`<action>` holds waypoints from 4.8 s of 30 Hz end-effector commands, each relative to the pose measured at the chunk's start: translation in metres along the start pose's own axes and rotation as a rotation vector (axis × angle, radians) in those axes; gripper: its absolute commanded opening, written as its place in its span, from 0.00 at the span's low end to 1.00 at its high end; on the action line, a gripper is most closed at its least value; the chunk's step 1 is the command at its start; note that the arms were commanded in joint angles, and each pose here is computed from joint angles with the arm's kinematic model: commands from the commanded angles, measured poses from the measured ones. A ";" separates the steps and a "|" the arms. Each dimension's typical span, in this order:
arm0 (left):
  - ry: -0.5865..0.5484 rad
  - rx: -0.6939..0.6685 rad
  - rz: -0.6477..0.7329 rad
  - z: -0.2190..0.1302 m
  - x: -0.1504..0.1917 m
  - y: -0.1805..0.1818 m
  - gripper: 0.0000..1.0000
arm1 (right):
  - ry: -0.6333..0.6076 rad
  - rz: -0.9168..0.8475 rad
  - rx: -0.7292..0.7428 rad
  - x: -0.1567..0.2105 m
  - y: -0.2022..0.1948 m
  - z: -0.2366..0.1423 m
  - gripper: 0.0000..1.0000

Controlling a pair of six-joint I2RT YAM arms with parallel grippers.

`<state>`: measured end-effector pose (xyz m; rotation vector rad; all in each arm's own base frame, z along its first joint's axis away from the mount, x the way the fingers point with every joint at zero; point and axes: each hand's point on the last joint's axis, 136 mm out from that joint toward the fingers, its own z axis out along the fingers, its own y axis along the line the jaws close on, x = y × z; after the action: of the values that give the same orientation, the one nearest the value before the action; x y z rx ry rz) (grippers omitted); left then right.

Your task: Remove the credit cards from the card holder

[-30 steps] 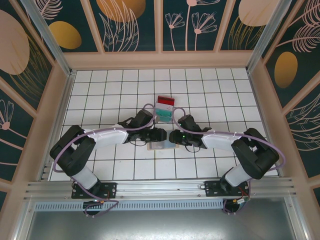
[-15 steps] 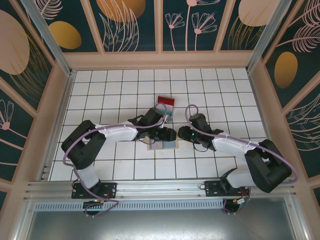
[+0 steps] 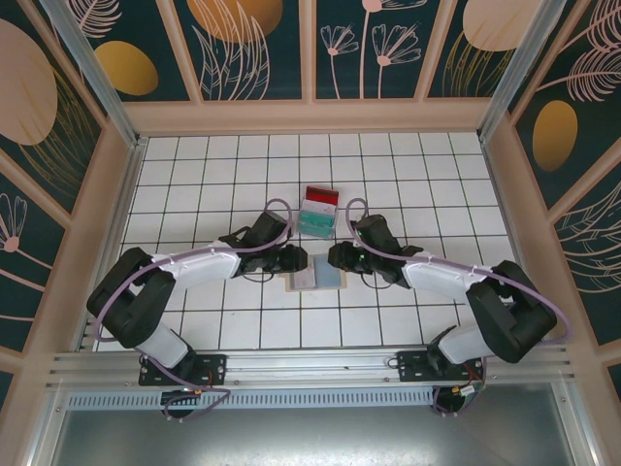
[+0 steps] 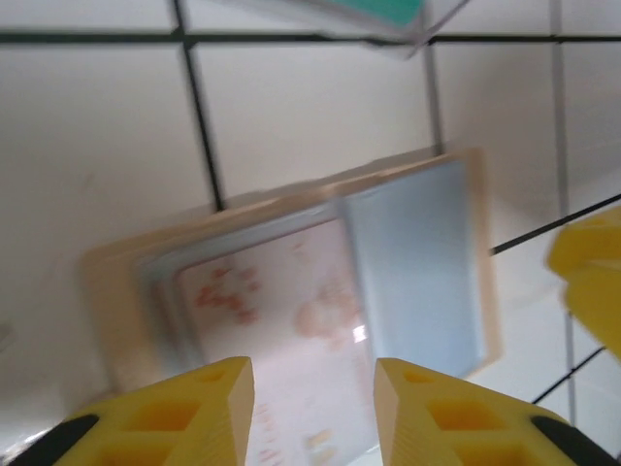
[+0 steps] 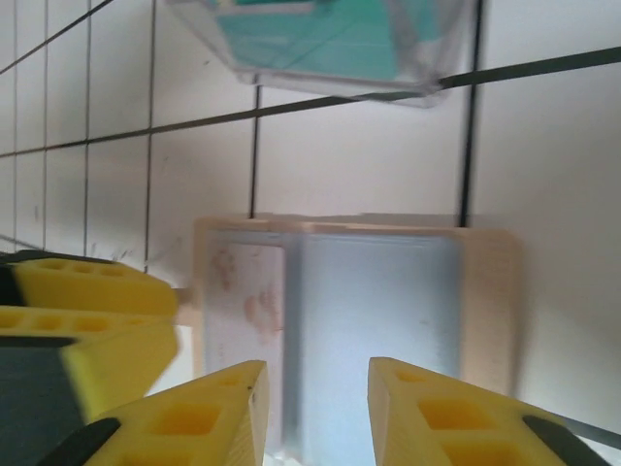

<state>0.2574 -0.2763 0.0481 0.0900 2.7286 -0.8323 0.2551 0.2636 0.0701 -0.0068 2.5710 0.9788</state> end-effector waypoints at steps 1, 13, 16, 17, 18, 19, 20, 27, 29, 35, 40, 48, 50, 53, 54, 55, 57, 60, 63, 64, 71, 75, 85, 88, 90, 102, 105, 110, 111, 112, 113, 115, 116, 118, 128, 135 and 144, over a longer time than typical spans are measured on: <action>0.028 -0.019 -0.008 0.003 0.011 0.009 0.34 | 0.036 -0.035 -0.078 0.001 0.024 0.009 0.33; 0.055 -0.026 -0.019 0.013 0.018 0.015 0.33 | 0.124 -0.027 -0.073 0.021 0.023 0.030 0.32; 0.062 -0.017 -0.023 0.015 0.019 0.015 0.33 | 0.130 -0.024 -0.065 0.023 0.020 0.031 0.32; 0.064 -0.013 -0.024 0.016 0.020 0.014 0.33 | 0.133 -0.023 -0.063 0.024 0.019 0.032 0.32; 0.065 -0.011 -0.027 0.016 0.020 0.014 0.33 | 0.134 -0.022 -0.063 0.024 0.019 0.032 0.32; 0.065 -0.007 -0.026 0.016 0.020 0.013 0.34 | 0.139 -0.020 -0.061 0.025 0.018 0.033 0.32; 0.066 -0.001 -0.026 0.016 0.019 0.012 0.33 | 0.140 -0.019 -0.060 0.025 0.018 0.033 0.31; 0.076 0.007 -0.030 0.019 0.021 0.011 0.34 | 0.165 -0.007 -0.053 0.031 0.014 0.037 0.26; 0.078 0.006 -0.030 0.019 0.022 0.011 0.34 | 0.171 -0.001 -0.056 0.032 0.014 0.038 0.25; 0.079 0.003 -0.033 0.019 0.022 0.012 0.34 | 0.193 0.007 -0.070 0.035 0.014 0.043 0.20; 0.082 0.000 -0.035 0.020 0.024 0.013 0.34 | 0.201 0.006 -0.081 0.036 0.016 0.046 0.18; 0.085 0.002 -0.038 0.020 0.024 0.013 0.34 | 0.214 0.007 -0.096 0.037 0.018 0.049 0.15; 0.086 0.002 -0.036 0.020 0.024 0.013 0.34 | 0.216 0.009 -0.094 0.039 0.016 0.049 0.10; 0.084 -0.003 -0.039 0.020 0.024 0.014 0.34 | 0.215 0.010 -0.090 0.039 0.015 0.047 0.04; 0.084 -0.008 -0.040 0.021 0.024 0.015 0.33 | 0.214 0.012 -0.086 0.039 0.014 0.047 0.01; 0.087 -0.012 -0.040 0.021 0.024 0.016 0.31 | 0.213 0.013 -0.086 0.039 0.013 0.046 0.00; 0.093 -0.029 -0.045 0.022 0.026 0.020 0.21 | 0.211 0.018 -0.082 0.039 0.011 0.045 0.00; 0.104 -0.064 -0.052 0.024 0.030 0.028 0.20 | 0.204 0.023 -0.079 0.038 0.008 0.042 0.00; 0.112 -0.083 -0.056 0.025 0.033 0.033 0.20 | 0.203 0.027 -0.074 0.038 0.005 0.041 0.00; 0.113 -0.089 -0.058 0.025 0.033 0.034 0.20 | 0.202 0.029 -0.073 0.038 0.005 0.040 0.00; 0.130 -0.118 -0.059 0.026 0.038 0.041 0.18 | 0.196 0.039 -0.061 0.037 -0.001 0.038 0.00; 0.131 -0.135 -0.056 0.026 0.038 0.044 0.18 | 0.191 0.044 -0.054 0.037 -0.004 0.036 0.00; 0.141 -0.159 -0.054 0.027 0.041 0.050 0.18 | 0.190 0.059 -0.046 0.038 -0.010 0.035 0.00; 0.142 -0.157 -0.055 0.027 0.041 0.049 0.18 | 0.192 0.060 -0.053 0.038 -0.009 0.035 0.00; 0.142 -0.158 -0.054 0.027 0.041 0.050 0.18 | 0.190 0.059 -0.047 0.038 -0.010 0.035 0.00; 0.142 -0.162 -0.050 0.027 0.041 0.050 0.18 | 0.168 0.063 -0.012 0.033 -0.031 0.017 0.00; 0.142 -0.161 -0.049 0.027 0.041 0.050 0.18 | 0.161 0.074 0.000 0.033 -0.041 0.010 0.00; 0.139 -0.159 -0.048 0.026 0.039 0.049 0.18 | 0.137 0.055 0.006 0.031 -0.044 -0.006 0.00; 0.140 -0.159 -0.048 0.026 0.040 0.049 0.18 | 0.112 0.068 0.016 0.023 -0.049 -0.012 0.00; 0.138 -0.157 -0.047 0.026 0.039 0.048 0.18 | 0.103 0.066 0.019 0.021 -0.050 -0.016 0.00; 0.132 -0.153 -0.046 0.025 0.037 0.047 0.18 | 0.087 0.054 0.016 0.016 -0.048 -0.021 0.00; 0.125 -0.146 -0.043 0.023 0.036 0.044 0.18 | 0.075 0.033 0.012 0.011 -0.044 -0.027 0.00; 0.121 -0.139 -0.042 0.022 0.034 0.042 0.18 | 0.065 0.021 0.009 0.007 -0.041 -0.031 0.00; 0.110 -0.128 -0.044 0.020 0.030 0.037 0.19 | 0.053 -0.006 0.005 0.001 -0.035 -0.037 0.00; -0.065 -0.040 -0.022 -0.017 -0.019 -0.008 0.54 | -0.033 -0.276 0.089 -0.061 0.006 -0.074 0.00; -0.246 -0.087 -0.033 -0.053 -0.050 -0.010 0.94 | -0.068 -0.597 0.171 -0.105 0.038 -0.076 0.00; -0.387 -0.159 -0.027 -0.089 -0.062 0.002 0.99 | -0.053 -1.137 0.315 -0.127 0.067 -0.045 0.00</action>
<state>0.2942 -0.2430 0.1364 -0.0925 2.4314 -0.6670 0.3333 0.2697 0.1839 -0.9717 2.1842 0.3327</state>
